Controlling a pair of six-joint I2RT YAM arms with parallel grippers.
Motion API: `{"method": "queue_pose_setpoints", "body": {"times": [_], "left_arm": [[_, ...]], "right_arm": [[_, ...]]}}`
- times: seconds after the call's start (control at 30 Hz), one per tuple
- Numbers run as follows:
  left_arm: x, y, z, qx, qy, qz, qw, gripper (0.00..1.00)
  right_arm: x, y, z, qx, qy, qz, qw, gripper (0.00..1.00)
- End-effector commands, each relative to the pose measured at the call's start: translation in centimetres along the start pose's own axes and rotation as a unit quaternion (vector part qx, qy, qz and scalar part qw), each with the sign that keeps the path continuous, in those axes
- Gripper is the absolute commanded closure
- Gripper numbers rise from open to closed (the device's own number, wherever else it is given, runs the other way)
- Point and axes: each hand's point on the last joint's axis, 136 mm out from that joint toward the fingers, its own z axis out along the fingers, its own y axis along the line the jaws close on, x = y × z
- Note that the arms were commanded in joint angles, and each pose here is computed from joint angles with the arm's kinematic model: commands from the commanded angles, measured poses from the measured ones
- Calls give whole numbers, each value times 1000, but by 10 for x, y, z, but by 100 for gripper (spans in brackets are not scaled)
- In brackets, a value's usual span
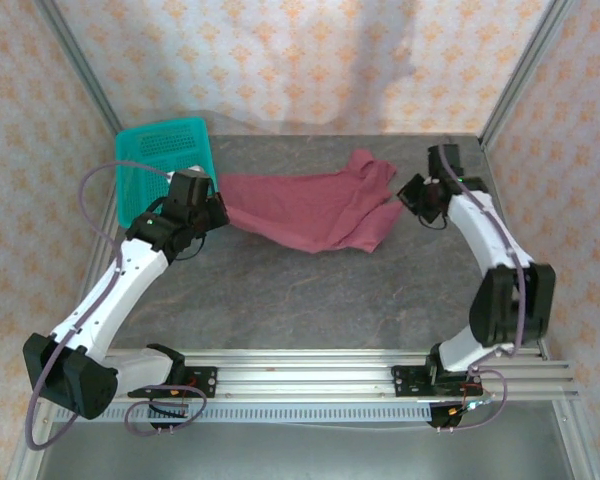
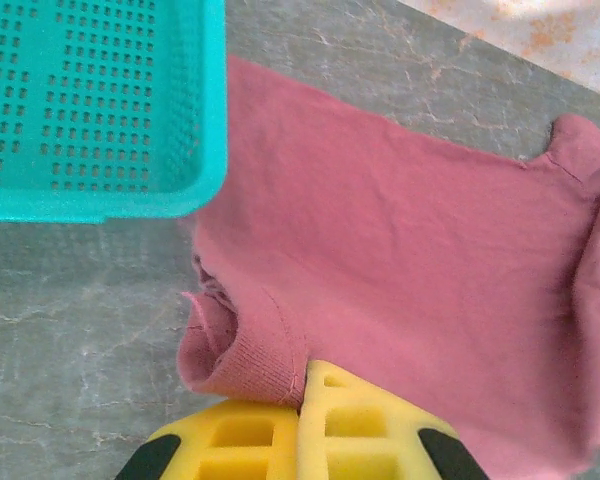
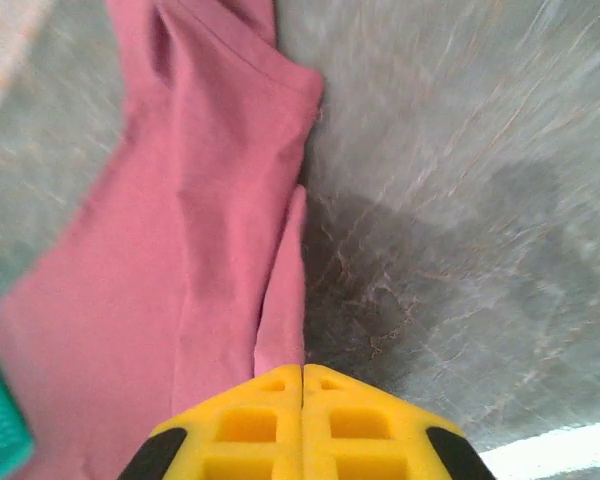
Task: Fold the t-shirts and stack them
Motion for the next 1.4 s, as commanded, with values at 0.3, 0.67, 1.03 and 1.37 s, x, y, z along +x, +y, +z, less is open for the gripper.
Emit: {"method": "queue_pose_setpoints", "body": {"times": [0.3, 0.67, 1.03, 1.37], "left_arm": [[-16, 24, -20, -43, -34, -24, 998, 100], [16, 38, -20, -37, -7, -35, 999, 100], [-104, -32, -119, 64, -135, -10, 989, 100], [-188, -68, -228, 117, -263, 30, 957, 100]], "right_arm": [[-15, -71, -120, 63, -87, 45, 993, 100], [17, -89, -122, 65, -55, 57, 995, 100], [-57, 27, -240, -139, -214, 25, 967, 100], [-109, 78, -364, -195, -353, 20, 915, 100]]}}
